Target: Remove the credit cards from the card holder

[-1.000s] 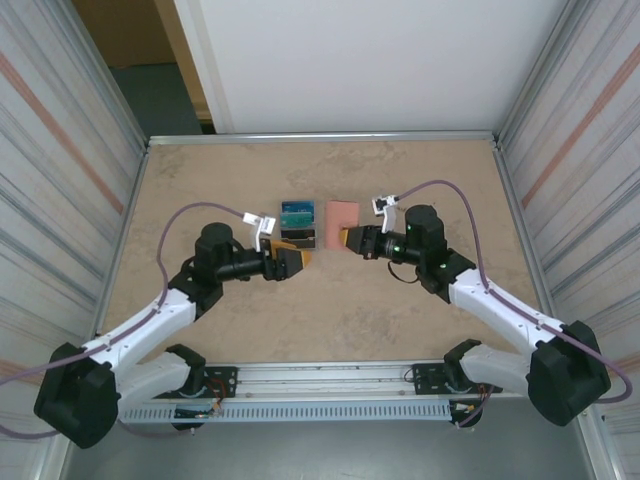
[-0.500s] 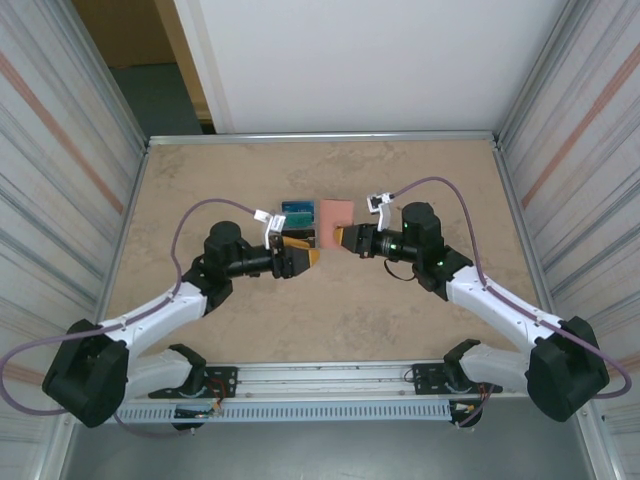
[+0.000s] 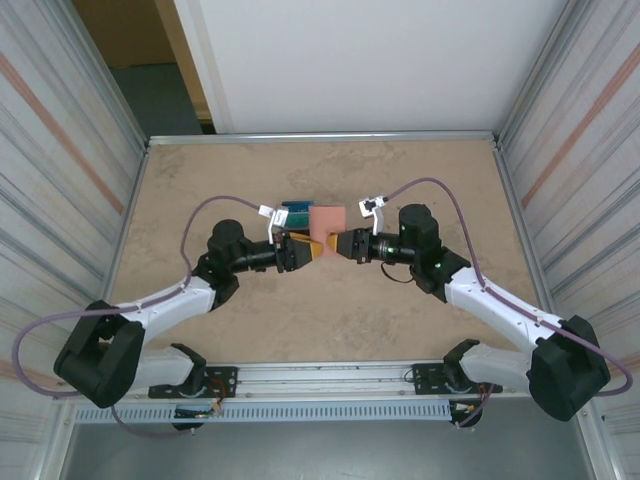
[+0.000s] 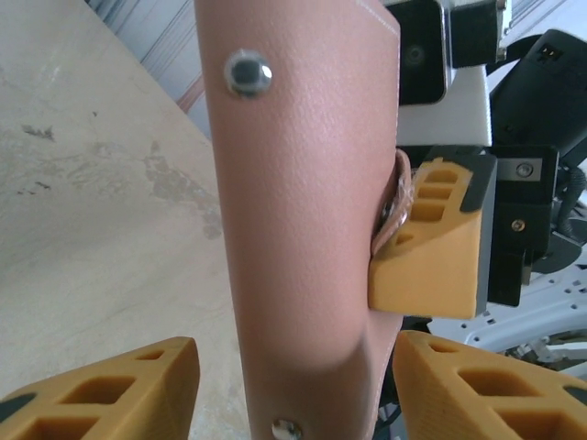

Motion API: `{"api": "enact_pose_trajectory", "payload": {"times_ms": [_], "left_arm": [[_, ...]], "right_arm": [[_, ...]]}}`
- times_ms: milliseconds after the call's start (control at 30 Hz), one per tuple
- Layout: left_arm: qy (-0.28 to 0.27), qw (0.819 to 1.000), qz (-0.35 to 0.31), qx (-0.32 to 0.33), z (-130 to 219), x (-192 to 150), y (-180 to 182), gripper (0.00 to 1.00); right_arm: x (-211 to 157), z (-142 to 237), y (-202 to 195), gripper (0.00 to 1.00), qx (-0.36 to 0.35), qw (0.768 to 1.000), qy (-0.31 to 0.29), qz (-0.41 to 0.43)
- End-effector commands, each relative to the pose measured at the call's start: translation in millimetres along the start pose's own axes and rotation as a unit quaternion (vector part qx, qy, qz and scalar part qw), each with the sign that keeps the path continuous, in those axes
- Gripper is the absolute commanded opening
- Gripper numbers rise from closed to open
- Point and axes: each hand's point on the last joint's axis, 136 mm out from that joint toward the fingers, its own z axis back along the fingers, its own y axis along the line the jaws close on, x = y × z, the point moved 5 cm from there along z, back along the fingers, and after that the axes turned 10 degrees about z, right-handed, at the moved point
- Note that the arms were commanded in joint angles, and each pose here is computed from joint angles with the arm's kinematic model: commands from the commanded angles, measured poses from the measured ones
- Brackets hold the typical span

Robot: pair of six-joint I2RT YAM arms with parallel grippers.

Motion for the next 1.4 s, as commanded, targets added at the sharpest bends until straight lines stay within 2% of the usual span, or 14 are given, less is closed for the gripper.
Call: {"api": "enact_pose_trajectory", "payload": {"times_ms": [0, 167, 300, 400, 467, 533, 600, 700, 800, 867, 967, 1100, 1367], "left_arm": [[-0.005, 0.999, -0.023, -0.044, -1, 11, -18, 0.54], [-0.001, 0.998, -0.026, -0.055, -1, 11, -21, 0.36], [0.000, 0.998, -0.029, -0.055, 0, 10, -23, 0.20], [-0.001, 0.998, -0.037, -0.046, 2, 10, -25, 0.12], [-0.002, 0.998, -0.043, -0.037, 4, 10, -26, 0.08], [-0.004, 0.998, -0.050, -0.025, 6, 10, -25, 0.05], [-0.005, 0.998, -0.058, -0.013, 9, 10, -27, 0.04], [-0.011, 0.998, -0.069, 0.003, 12, 12, -28, 0.01], [-0.013, 0.997, -0.076, 0.018, 13, 13, -27, 0.01], [-0.015, 0.996, -0.080, 0.029, 14, 14, -26, 0.01], [-0.015, 0.996, -0.083, 0.042, 13, 14, -24, 0.01], [-0.016, 0.995, -0.085, 0.048, 12, 15, -23, 0.01], [-0.016, 0.995, -0.084, 0.049, 11, 16, -23, 0.00]], "right_arm": [[19, 4, 29, 0.00, 0.049, 0.998, -0.025, 0.040], [18, 1, 35, 0.01, 0.058, 0.997, -0.021, 0.050], [19, 2, 32, 0.10, 0.043, 0.998, -0.020, 0.051], [19, 5, 30, 0.25, 0.022, 0.998, -0.017, 0.055], [20, 9, 28, 0.41, 0.001, 0.998, -0.019, 0.059], [21, 15, 28, 0.48, -0.017, 0.997, -0.024, 0.065], [21, 21, 27, 0.59, -0.040, 0.997, -0.029, 0.066], [22, 31, 26, 0.67, -0.078, 0.994, -0.044, 0.061], [22, 38, 25, 0.67, -0.124, 0.989, -0.059, 0.051], [23, 41, 25, 0.64, -0.164, 0.983, -0.065, 0.041], [21, 41, 29, 0.54, -0.223, 0.973, -0.053, 0.028], [20, 35, 40, 0.52, -0.283, 0.957, -0.032, 0.048], [19, 6, 44, 0.44, -0.296, 0.953, 0.003, 0.062]]}}
